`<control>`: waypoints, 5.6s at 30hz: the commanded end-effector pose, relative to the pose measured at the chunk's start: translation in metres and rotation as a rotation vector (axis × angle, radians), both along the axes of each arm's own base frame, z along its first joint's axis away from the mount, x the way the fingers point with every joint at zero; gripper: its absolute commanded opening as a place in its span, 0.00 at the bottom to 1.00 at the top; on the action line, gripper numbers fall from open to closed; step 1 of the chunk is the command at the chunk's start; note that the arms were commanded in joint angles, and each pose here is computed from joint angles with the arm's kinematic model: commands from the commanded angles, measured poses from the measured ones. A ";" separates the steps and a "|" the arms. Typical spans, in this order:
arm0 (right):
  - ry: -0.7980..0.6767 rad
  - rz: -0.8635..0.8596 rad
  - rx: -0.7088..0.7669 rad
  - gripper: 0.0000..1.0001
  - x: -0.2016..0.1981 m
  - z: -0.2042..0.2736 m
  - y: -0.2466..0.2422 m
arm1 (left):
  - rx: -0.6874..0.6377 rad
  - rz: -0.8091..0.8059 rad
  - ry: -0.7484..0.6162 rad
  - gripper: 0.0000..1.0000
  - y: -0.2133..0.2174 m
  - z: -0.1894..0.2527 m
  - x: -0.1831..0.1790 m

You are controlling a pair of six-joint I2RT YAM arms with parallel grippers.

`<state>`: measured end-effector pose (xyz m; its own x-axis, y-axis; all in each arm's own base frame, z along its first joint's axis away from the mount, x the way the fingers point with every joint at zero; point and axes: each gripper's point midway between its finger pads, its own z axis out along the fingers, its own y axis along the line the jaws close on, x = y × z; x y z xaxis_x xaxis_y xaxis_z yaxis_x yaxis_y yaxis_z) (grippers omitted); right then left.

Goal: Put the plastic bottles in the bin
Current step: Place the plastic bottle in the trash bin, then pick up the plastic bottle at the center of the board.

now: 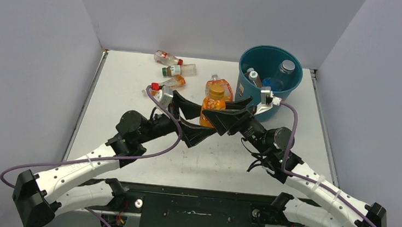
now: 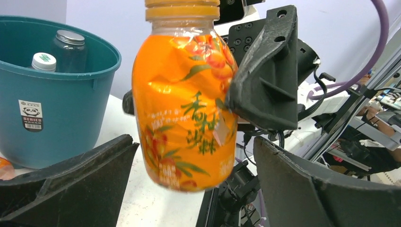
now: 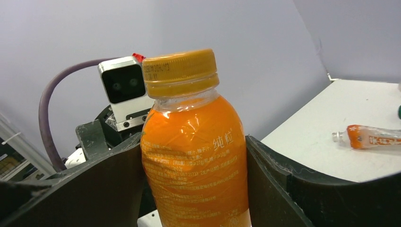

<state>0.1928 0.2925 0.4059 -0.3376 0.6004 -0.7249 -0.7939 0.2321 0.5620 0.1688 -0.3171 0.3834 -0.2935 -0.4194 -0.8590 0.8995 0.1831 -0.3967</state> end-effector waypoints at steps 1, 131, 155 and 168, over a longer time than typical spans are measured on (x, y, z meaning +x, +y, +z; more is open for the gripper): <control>-0.042 0.093 0.051 0.53 -0.016 0.013 0.009 | -0.027 -0.038 -0.049 0.88 -0.005 0.025 -0.006; 0.190 -0.214 -0.432 0.96 0.041 -0.162 -0.065 | -0.343 1.075 0.860 0.96 0.199 -0.182 0.272; 0.156 -0.212 -0.470 0.96 0.021 -0.156 -0.059 | -0.403 1.323 1.162 0.99 0.188 -0.302 0.379; 0.168 -0.231 -0.482 0.96 0.024 -0.158 -0.061 | -0.410 1.364 1.182 0.60 0.194 -0.332 0.392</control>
<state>0.2133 0.2318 0.2208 -0.4273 0.2498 -0.8689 -0.5838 0.6576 0.4761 0.5503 -0.1299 0.0499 0.0491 -0.9579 -0.2827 -0.5284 0.2153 -0.8212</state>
